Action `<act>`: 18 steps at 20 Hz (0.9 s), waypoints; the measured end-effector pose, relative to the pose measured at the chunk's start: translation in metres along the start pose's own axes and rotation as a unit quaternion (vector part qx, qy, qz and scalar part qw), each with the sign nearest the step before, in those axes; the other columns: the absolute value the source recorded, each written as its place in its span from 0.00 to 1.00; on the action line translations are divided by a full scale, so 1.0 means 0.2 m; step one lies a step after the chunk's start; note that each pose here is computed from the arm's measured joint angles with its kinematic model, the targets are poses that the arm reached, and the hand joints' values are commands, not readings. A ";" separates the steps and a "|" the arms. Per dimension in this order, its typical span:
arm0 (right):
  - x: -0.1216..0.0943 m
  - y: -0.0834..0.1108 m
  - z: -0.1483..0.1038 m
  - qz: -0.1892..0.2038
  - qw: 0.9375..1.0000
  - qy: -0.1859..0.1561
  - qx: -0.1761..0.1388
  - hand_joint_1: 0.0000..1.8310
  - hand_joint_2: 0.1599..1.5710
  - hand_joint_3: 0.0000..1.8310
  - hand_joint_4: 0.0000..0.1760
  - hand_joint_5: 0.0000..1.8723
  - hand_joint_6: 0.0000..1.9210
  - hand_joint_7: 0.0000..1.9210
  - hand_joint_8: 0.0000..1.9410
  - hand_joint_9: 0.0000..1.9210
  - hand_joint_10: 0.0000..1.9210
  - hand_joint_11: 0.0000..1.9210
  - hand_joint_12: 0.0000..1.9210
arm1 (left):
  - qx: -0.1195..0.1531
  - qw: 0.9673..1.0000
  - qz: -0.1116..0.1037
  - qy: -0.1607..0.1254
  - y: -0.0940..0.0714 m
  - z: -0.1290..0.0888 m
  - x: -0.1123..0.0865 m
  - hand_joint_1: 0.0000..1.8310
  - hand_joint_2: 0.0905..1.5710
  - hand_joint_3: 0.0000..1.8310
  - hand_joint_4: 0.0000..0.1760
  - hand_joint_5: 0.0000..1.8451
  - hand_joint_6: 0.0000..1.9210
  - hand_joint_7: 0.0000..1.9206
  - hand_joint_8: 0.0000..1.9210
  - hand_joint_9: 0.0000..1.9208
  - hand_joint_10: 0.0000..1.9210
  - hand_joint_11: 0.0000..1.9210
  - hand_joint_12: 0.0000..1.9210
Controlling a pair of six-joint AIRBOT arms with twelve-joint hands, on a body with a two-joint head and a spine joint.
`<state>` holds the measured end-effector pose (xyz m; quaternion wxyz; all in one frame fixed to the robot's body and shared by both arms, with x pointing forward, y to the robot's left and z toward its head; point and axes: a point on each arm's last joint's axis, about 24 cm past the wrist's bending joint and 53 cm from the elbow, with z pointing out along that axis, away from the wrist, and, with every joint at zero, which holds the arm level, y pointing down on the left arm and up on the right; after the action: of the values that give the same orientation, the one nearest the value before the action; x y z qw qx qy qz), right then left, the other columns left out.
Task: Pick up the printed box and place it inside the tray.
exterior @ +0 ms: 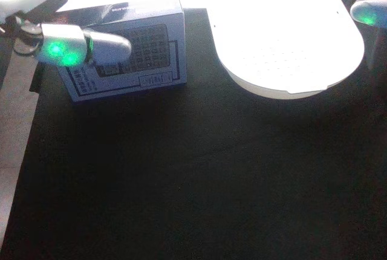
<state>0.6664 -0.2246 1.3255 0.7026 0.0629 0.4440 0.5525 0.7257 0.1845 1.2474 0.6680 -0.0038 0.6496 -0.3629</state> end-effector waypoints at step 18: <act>0.01 0.02 0.00 0.001 1.000 0.002 -0.006 0.37 0.41 0.00 1.00 0.00 0.00 0.07 0.00 0.13 0.00 0.00 0.45 | -0.001 0.999 0.013 0.044 -0.02 0.10 0.15 0.73 0.63 0.00 0.00 0.44 0.33 0.55 0.27 0.60 0.34 0.49 0.52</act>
<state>0.6648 -0.2208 1.3264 0.7012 0.0579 0.4420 0.5564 0.7380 0.1574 1.2272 0.6432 0.0202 0.6788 -0.3537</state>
